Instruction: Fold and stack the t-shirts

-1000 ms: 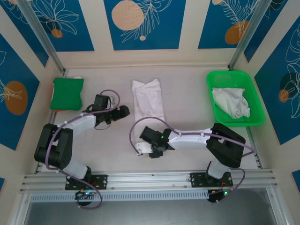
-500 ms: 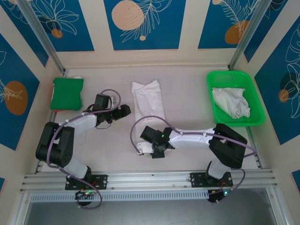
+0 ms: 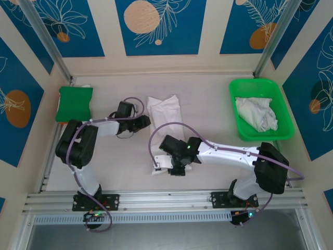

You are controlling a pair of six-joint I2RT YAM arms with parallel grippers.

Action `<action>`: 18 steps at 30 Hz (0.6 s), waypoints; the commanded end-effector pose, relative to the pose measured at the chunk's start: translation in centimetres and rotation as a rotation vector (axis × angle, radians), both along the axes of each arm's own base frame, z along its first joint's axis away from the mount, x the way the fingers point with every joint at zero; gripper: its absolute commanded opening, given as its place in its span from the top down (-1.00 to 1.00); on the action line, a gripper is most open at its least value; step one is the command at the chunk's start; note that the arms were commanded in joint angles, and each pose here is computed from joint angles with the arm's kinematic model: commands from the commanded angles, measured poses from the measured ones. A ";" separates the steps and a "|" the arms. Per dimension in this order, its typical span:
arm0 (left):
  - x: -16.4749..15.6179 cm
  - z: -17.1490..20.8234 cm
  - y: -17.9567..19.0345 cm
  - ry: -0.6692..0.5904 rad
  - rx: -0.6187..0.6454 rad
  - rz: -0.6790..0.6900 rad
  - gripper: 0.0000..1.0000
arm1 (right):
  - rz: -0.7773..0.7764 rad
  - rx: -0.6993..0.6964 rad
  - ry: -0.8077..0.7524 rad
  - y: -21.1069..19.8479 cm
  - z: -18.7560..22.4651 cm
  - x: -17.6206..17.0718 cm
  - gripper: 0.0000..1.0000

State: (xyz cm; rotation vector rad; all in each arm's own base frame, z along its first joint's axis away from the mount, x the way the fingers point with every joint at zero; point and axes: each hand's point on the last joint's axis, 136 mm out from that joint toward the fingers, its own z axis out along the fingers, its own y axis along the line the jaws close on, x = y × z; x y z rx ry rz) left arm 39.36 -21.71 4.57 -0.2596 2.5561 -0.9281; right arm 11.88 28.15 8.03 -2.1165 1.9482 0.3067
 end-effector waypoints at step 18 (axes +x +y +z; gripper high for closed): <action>4.8 -0.8 -3.3 0.009 -0.070 -0.026 0.44 | -0.006 -0.037 0.091 -0.6 -0.4 -1.3 1.00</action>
